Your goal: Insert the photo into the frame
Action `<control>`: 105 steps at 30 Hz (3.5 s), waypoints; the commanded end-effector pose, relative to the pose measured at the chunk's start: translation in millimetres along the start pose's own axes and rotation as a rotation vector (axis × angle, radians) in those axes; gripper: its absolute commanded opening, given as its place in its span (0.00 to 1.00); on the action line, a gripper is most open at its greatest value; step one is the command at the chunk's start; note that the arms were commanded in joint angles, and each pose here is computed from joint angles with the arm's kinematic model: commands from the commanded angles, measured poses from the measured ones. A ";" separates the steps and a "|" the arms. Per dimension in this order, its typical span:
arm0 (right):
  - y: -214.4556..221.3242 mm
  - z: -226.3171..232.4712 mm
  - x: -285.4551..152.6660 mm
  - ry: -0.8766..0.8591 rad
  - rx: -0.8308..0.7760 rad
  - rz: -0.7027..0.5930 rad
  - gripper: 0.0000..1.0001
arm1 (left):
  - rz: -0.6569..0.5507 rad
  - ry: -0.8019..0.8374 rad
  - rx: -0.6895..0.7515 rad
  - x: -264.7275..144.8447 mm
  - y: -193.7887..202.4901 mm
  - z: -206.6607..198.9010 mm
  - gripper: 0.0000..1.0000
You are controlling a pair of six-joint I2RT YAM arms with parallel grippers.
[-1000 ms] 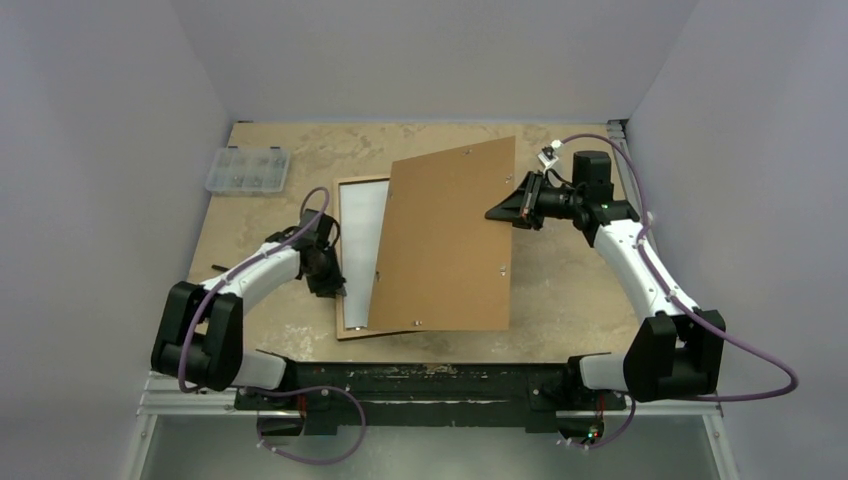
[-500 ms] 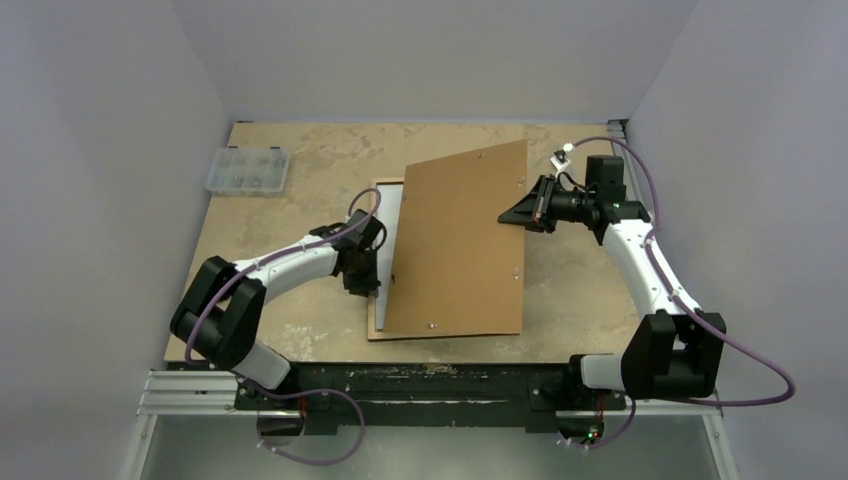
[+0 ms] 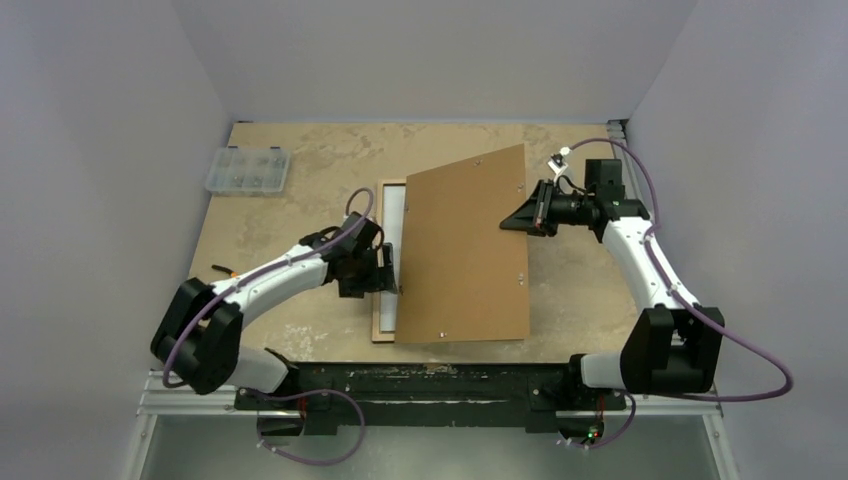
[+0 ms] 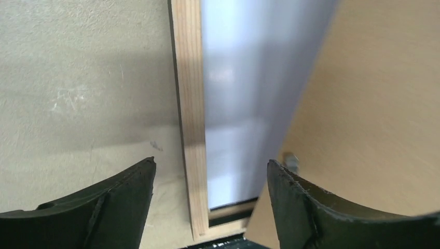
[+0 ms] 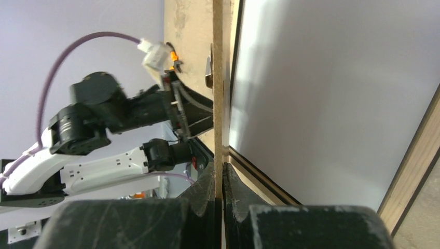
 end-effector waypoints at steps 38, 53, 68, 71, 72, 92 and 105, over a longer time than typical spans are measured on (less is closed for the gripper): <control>-42.0 -20.2 67.5 -0.095 0.094 0.218 0.00 | 0.026 0.233 -0.262 17.5 -46.1 27.2 0.64; -53.3 -6.1 62.8 -0.151 0.056 0.257 0.00 | 0.007 0.224 -0.293 18.1 -58.3 46.8 0.60; -37.6 -39.4 86.6 -0.021 0.092 0.322 0.00 | 0.041 0.177 -0.262 36.5 -70.5 49.1 0.40; -34.1 -43.5 94.0 -0.010 0.097 0.331 0.00 | 0.049 0.169 -0.255 39.2 -69.8 50.6 0.33; -32.7 -45.4 96.4 -0.007 0.098 0.337 0.00 | 0.051 0.165 -0.253 39.8 -69.3 51.3 0.32; -13.1 -103.6 123.6 0.261 0.050 0.361 0.43 | -0.011 0.099 -0.223 6.5 -64.0 57.8 0.59; -8.3 -98.1 137.4 0.468 -0.090 0.391 0.98 | -0.051 0.063 -0.234 -15.1 -47.1 65.6 0.68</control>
Point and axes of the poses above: each gripper's point midway between its finger pads, its own x axis out along the fingers, its own z axis along the line the jaws close on, y = z × x, the point moved 6 cm from there along -x, back along the fingers, and after that the axes turned 6 degrees about -x, right-handed, at the moved point
